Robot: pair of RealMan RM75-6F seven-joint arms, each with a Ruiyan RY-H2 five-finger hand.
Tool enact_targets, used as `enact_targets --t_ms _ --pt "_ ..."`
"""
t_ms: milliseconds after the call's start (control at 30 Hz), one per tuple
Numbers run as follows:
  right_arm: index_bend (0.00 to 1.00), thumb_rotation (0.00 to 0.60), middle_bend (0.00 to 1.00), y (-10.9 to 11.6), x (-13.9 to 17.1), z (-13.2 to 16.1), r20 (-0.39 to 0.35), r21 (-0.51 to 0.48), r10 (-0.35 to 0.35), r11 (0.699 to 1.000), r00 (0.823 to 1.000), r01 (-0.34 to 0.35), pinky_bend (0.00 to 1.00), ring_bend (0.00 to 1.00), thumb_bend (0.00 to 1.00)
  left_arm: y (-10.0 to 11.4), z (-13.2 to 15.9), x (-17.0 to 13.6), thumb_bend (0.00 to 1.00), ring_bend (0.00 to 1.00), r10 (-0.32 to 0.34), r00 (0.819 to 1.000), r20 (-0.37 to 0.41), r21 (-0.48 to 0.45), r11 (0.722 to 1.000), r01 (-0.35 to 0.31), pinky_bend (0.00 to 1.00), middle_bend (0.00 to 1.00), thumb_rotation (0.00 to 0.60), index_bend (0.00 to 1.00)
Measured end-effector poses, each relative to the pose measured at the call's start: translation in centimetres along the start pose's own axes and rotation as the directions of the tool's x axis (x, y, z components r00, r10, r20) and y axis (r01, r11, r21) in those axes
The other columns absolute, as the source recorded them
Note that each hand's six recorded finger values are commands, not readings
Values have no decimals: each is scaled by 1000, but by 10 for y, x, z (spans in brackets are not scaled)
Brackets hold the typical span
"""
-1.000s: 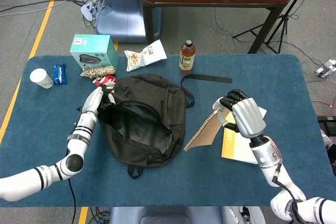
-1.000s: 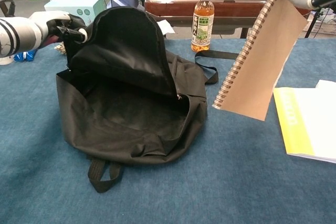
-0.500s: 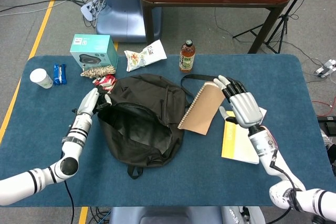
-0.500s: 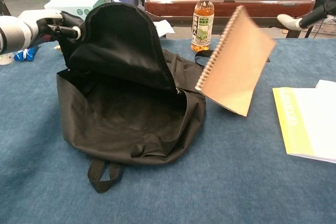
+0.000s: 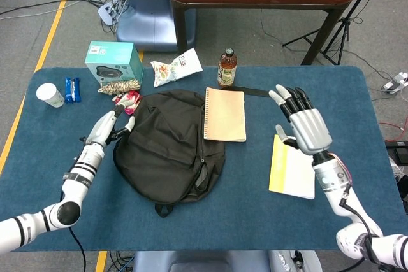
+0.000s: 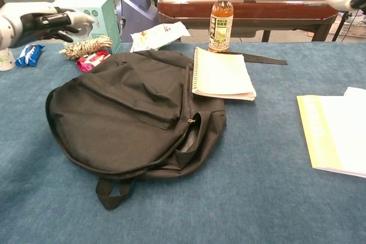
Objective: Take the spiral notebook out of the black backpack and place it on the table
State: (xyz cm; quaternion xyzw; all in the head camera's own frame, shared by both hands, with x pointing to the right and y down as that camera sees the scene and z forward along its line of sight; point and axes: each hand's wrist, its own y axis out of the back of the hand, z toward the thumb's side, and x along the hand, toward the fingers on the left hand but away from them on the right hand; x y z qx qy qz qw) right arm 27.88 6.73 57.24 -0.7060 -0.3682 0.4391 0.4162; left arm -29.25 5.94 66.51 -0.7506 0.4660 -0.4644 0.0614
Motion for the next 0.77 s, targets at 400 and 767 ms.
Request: enact_targets --t_ms 400,767 --pt "453 600 385 -2 65 -49 120 28 96 995 988 -100 308 314 487 51 -55 -53 409 0 167 986 -20 145 976 -163 57 11 600 222" --pt "508 600 400 -7 125 -76 171 45 94 994 981 -103 318 321 487 77 -99 -119 403 0 295 955 13 235 928 -290 57 11 600 291"
